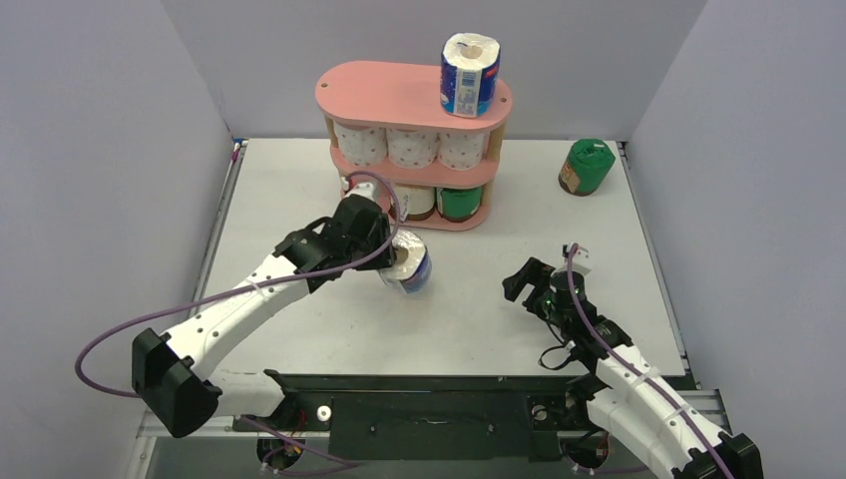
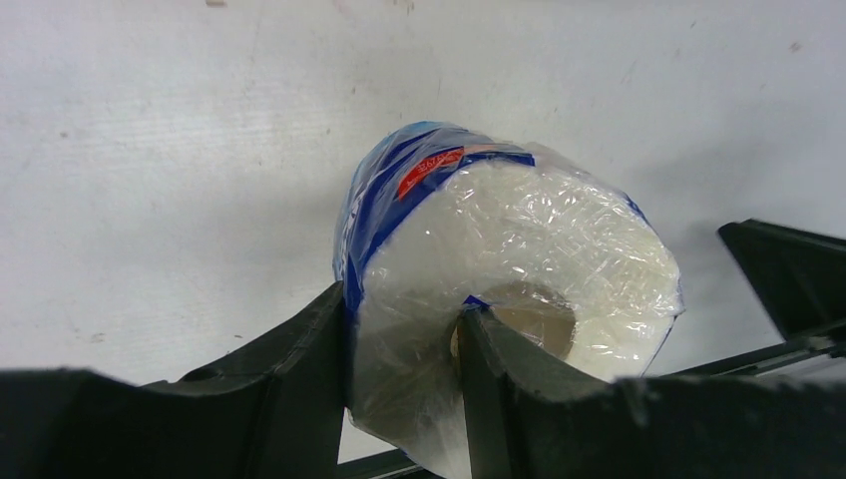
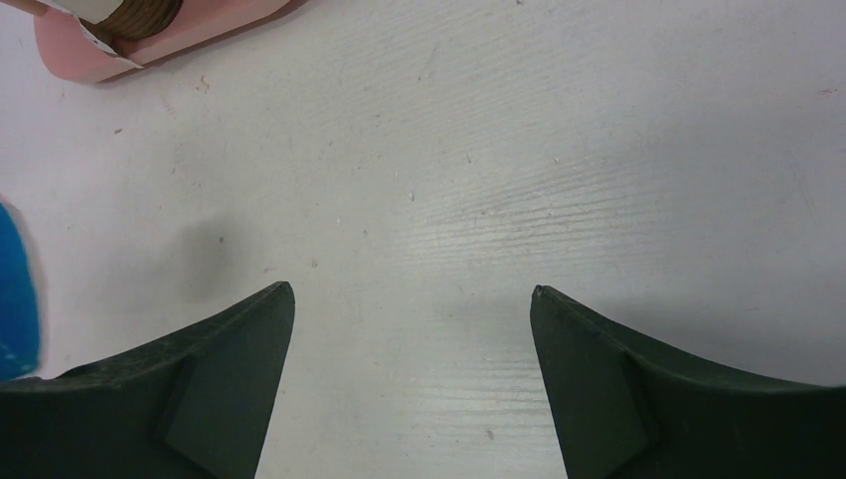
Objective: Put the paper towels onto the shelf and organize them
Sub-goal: Pick up the paper towel from the center of the board, then place the paper towel on the shelf.
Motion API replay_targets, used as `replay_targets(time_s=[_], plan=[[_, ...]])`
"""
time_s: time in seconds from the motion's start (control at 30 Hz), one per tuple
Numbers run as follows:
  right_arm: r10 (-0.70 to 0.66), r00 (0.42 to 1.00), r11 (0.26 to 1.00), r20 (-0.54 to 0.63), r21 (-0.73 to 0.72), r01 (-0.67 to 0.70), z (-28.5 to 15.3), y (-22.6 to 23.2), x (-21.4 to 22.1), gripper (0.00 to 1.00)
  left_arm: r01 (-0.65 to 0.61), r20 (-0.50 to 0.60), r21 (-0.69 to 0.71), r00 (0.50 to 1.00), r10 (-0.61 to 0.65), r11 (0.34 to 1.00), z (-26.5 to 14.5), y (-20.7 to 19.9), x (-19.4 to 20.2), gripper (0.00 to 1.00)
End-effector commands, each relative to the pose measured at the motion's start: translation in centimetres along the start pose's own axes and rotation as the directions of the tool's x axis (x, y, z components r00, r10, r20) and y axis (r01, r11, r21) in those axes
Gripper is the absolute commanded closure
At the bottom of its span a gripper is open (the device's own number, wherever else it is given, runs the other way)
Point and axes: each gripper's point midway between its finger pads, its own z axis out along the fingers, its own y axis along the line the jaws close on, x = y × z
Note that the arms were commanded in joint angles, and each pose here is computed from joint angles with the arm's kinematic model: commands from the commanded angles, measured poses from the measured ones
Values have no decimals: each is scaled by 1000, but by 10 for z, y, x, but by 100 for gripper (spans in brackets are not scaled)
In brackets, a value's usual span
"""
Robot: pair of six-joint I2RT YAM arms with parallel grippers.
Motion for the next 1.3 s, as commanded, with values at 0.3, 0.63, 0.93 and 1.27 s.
replay_targets(time_s=[0.3, 0.63, 0.93, 1.27], plan=[[5, 999, 999, 40, -50, -3, -9, 14, -16, 17, 48, 407, 104, 909, -87, 993, -102, -27, -168, 82], [5, 1000, 999, 28, -49, -3, -12, 9, -9, 17, 16, 601, 187, 789, -127, 982, -148, -64, -262, 84], [25, 998, 997, 56, -75, -21, -21, 13, -15, 18, -15, 700, 210, 700, -140, 978, -159, -75, -309, 83], [31, 996, 996, 79, -80, -25, -27, 16, -22, 18, 8, 741, 223, 649, -175, 975, -145, -70, -343, 84]])
